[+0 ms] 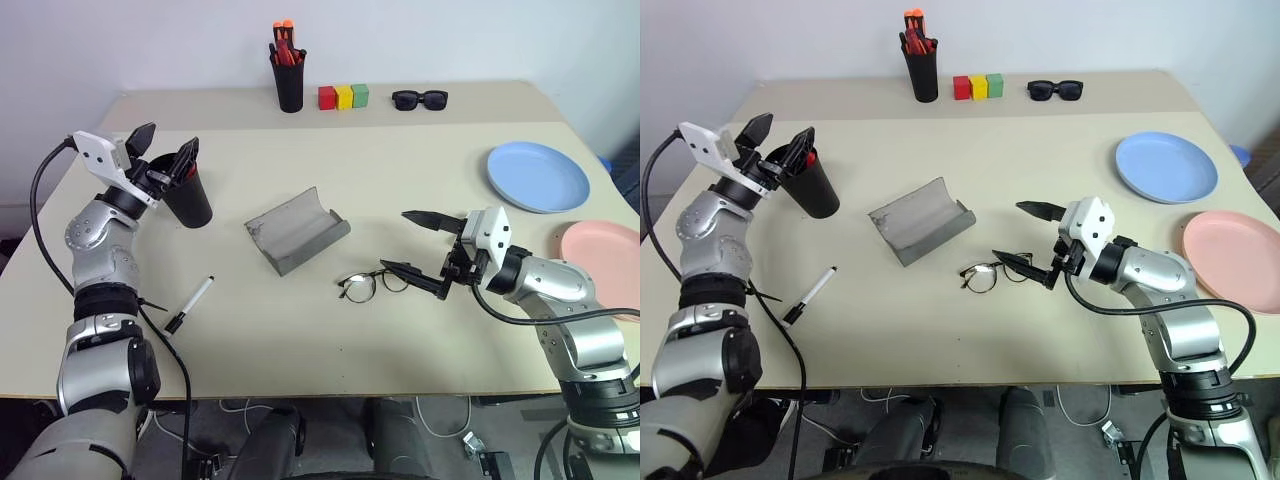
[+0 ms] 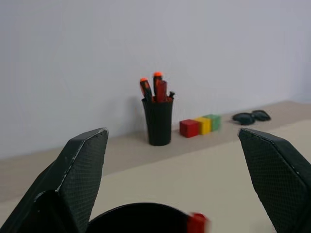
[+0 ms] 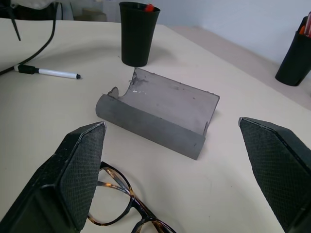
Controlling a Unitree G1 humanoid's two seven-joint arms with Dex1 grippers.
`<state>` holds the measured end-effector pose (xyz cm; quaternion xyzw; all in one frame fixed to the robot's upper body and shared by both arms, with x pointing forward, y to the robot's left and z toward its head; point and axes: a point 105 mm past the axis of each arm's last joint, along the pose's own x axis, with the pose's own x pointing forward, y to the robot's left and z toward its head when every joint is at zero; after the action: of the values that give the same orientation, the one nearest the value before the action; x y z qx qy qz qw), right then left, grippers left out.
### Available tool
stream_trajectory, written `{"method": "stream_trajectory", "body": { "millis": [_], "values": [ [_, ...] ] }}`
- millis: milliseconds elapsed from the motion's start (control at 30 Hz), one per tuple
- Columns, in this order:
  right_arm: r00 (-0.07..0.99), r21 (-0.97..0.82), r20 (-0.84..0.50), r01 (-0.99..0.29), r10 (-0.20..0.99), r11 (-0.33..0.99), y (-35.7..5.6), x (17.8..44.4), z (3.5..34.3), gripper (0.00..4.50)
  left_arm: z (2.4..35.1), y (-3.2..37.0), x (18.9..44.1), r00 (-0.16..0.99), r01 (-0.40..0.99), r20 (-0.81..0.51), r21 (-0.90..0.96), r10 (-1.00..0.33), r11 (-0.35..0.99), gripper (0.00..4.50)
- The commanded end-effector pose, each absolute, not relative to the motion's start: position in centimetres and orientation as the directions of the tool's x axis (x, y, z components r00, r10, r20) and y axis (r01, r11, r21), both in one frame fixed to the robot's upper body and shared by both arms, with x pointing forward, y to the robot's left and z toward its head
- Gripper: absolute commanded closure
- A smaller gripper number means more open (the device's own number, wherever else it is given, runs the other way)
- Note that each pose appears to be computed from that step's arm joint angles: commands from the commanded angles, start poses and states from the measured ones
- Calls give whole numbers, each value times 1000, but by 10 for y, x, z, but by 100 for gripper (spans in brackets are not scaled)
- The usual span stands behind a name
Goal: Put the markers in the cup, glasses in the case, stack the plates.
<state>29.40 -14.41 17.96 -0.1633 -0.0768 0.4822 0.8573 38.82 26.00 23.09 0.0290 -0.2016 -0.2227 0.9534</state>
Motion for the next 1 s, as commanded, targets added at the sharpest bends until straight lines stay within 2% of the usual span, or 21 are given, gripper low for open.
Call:
{"method": "stream_trajectory", "body": {
  "millis": [33,200,367,600,767,1000],
  "values": [
    [517,-371,31,-789,855,490,-147,292,195,0,252,254,363,785,499,351,131,-511,856,4],
    [426,-292,80,-854,901,430,-144,279,208,0,234,244,330,836,528,84,148,-542,836,4],
    [320,-179,63,-928,945,326,-139,260,209,0,188,223,300,806,581,-236,135,-543,802,4],
    [333,-163,19,-929,943,331,-140,257,199,0,150,225,276,733,532,-535,66,-420,844,4],
    [345,-169,11,-925,939,341,-139,260,196,0,128,237,269,678,476,-682,125,-273,871,4],
    [363,-179,15,-916,932,360,-138,264,195,0,105,230,259,605,455,-752,56,-262,889,4]
  ]
}}
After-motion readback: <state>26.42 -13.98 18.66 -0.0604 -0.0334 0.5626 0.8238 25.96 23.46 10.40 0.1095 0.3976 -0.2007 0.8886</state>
